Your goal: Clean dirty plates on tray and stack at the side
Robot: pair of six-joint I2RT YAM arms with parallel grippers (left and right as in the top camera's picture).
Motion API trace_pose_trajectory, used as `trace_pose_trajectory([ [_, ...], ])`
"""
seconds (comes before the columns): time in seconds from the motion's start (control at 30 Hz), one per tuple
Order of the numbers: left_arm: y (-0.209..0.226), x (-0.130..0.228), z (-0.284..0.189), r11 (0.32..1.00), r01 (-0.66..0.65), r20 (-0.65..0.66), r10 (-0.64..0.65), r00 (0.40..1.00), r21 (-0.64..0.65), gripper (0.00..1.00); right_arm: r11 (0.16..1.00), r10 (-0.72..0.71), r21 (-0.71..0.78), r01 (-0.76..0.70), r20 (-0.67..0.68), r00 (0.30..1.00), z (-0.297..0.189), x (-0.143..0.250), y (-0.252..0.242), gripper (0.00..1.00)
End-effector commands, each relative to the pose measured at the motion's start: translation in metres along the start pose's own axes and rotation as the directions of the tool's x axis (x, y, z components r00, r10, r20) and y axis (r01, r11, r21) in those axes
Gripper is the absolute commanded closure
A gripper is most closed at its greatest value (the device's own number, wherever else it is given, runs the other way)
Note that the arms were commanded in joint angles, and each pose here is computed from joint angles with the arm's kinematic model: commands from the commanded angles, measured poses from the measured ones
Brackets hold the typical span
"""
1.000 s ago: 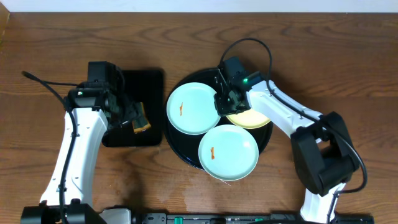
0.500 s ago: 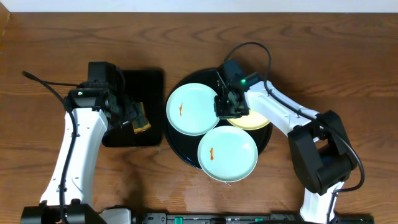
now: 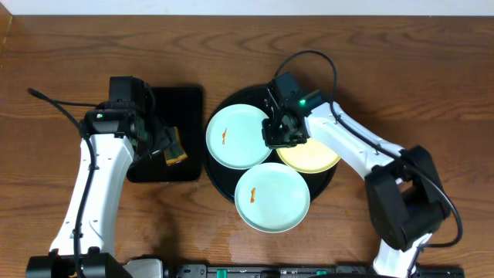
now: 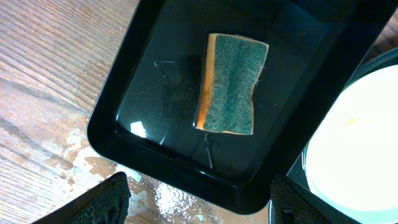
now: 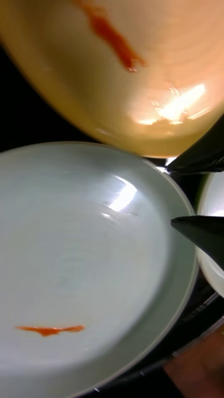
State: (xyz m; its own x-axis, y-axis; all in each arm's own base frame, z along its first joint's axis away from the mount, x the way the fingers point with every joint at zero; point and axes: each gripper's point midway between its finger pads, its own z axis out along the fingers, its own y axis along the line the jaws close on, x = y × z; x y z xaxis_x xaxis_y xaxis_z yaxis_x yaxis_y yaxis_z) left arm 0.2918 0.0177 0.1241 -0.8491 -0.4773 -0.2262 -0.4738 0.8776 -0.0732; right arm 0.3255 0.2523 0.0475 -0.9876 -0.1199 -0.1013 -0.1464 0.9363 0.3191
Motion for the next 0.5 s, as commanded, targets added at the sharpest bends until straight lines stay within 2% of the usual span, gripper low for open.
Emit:
trace_pose_trajectory([
  [0.0, 0.004, 0.000, -0.002, 1.000, -0.001, 0.013, 0.001, 1.000, -0.009, 0.25, 0.997, 0.078, -0.006, -0.078, -0.032, 0.996, 0.001, 0.010, 0.010, 0.78],
  [0.1, 0.004, 0.000, -0.002, 1.000, -0.001, 0.013, 0.001, 1.000, -0.009, 0.25, 0.985, 0.170, 0.029, -0.168, -0.074, 0.983, 0.014, 0.019, 0.006, 0.77],
  [0.23, 0.004, 0.000, -0.002, 1.000, -0.001, 0.013, 0.001, 1.000, -0.009, 0.25, 0.976, 0.214, 0.065, -0.207, -0.108, 0.971, 0.030, 0.026, -0.001, 0.77],
  [0.47, 0.004, 0.000, -0.002, 1.000, -0.001, 0.013, 0.001, 1.000, -0.009, 0.21, 0.951, 0.216, 0.225, -0.212, 0.008, 0.976, 0.028, 0.008, -0.042, 0.73],
])
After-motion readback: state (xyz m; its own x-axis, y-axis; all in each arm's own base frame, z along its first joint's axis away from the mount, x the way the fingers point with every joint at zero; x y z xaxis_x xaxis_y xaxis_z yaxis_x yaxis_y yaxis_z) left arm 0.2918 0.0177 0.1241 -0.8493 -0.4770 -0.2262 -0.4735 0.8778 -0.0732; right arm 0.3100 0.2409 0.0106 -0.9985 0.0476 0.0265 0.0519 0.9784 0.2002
